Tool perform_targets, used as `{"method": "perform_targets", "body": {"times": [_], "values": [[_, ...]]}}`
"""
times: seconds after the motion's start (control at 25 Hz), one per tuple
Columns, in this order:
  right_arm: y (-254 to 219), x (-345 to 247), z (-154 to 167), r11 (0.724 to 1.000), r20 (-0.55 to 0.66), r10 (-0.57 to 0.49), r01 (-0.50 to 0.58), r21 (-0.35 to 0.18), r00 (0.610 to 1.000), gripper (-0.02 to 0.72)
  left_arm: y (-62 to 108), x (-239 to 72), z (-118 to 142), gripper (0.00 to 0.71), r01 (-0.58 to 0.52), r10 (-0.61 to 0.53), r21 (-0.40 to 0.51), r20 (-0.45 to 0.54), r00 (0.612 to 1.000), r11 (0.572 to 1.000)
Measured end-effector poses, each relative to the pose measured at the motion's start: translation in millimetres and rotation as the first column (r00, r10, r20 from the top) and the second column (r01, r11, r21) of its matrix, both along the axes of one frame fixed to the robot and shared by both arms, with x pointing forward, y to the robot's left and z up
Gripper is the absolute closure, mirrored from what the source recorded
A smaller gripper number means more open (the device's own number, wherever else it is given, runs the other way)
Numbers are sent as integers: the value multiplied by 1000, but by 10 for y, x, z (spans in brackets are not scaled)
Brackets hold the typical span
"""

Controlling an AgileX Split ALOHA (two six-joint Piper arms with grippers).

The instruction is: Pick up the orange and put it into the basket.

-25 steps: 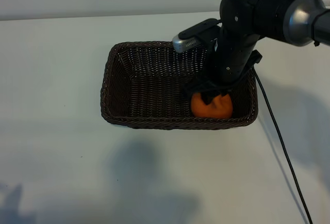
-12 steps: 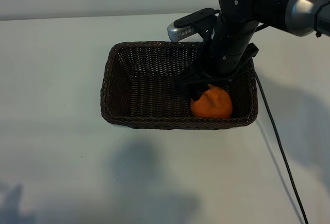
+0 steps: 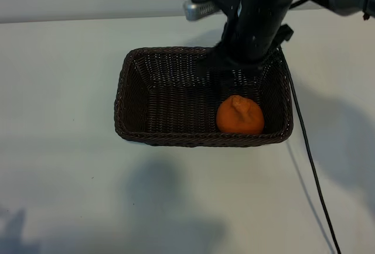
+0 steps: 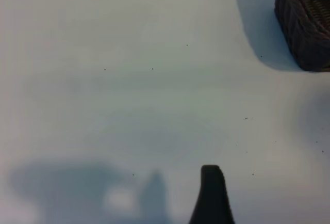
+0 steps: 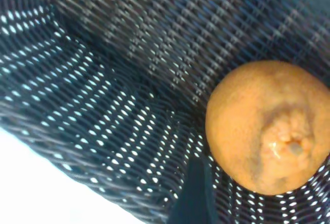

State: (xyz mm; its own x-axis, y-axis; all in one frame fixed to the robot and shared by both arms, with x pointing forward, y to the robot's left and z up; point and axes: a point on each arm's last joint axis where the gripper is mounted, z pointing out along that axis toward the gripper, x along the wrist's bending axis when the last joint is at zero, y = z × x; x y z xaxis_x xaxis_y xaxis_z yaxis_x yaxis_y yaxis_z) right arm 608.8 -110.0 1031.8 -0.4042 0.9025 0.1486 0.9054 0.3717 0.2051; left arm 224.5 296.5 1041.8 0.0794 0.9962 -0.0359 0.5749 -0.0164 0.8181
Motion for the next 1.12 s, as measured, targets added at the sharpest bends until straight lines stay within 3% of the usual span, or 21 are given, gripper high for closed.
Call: {"method": "perform_targets", "body": {"times": [0.36, 0.68, 0.96, 1.12], "values": [[-70, 128, 323, 999, 86, -33, 31, 17, 996, 110, 0, 0, 0, 158, 0, 0, 0, 0, 1000, 1000], [-776, 429, 486, 982, 146, -187, 186, 19, 971, 110, 0, 0, 0, 158, -1, 1, -1, 0, 1000, 1000], [-1592, 568, 483, 943, 164, -327, 333, -13, 931, 110, 0, 0, 0, 158, -1, 1, -1, 0, 1000, 1000], [-2074, 576, 483, 902, 168, -422, 431, -23, 891, 110, 0, 0, 0, 158, -1, 1, -1, 0, 1000, 1000]]}}
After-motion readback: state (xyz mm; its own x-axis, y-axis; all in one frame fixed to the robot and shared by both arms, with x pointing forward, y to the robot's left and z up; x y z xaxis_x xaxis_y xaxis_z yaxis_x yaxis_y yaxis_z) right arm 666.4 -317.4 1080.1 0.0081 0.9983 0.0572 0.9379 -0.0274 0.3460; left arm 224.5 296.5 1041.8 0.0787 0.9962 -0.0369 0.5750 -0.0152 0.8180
